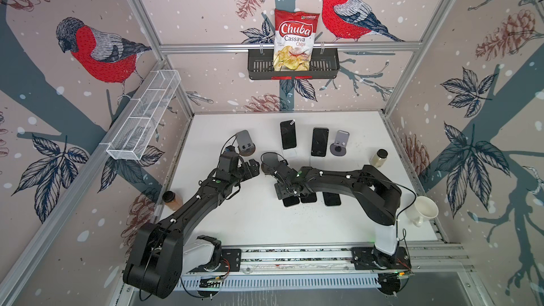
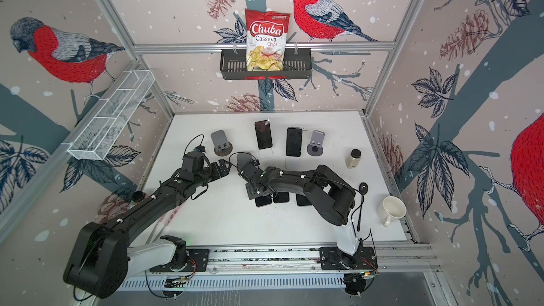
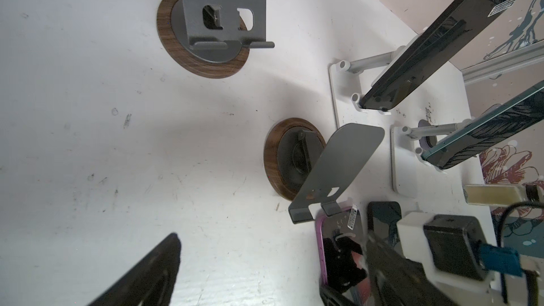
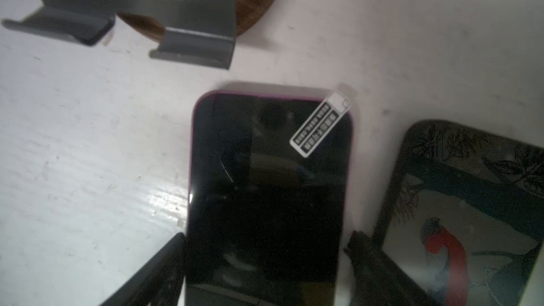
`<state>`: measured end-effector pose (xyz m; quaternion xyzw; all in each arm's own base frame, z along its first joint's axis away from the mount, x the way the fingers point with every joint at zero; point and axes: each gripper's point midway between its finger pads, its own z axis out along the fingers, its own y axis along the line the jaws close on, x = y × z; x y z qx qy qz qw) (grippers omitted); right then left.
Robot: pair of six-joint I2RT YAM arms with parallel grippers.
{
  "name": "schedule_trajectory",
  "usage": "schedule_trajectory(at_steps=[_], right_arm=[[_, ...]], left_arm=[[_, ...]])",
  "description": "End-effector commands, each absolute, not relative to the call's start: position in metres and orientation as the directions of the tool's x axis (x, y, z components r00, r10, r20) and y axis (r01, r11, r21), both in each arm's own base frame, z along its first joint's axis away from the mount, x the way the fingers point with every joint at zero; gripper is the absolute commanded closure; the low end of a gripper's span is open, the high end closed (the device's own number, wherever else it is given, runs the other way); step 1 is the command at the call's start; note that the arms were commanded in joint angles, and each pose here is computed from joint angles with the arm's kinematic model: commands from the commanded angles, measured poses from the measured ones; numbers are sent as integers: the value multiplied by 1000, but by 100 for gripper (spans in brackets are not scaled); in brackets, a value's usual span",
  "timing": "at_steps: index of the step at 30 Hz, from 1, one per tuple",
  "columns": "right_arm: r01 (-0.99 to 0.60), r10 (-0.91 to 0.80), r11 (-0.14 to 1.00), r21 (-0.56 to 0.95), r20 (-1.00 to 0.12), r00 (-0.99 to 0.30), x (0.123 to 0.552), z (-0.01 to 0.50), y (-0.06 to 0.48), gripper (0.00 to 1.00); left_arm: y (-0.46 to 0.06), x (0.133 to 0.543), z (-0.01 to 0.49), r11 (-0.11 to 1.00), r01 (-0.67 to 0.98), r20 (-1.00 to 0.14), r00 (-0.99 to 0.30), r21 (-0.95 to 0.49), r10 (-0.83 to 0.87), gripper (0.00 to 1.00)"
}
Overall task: Remove the phone from the phone stand
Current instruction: Place the phone at the center of the table.
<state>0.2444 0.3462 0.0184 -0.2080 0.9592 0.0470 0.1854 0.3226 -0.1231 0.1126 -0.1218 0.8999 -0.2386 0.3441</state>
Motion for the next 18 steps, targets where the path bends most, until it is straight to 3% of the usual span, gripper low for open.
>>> schedule_trajectory(at_steps=[1,10,18], right_arm=[[-422,-387,907,11,-375,-842,244,28,345,7],[-434,-346,898,75,-489,-801,264,79,358,4],[-328,-221,940,98,-559,-799,291,114,311,4]], left_arm=[[-126,328,118,857,-37,-579,-722,-515,-379,4],[-127,334,124,890,-55,-602,-718,-452,-350,3],[-148,342,128,895,-30,-603,-729,-445,-324,5]])
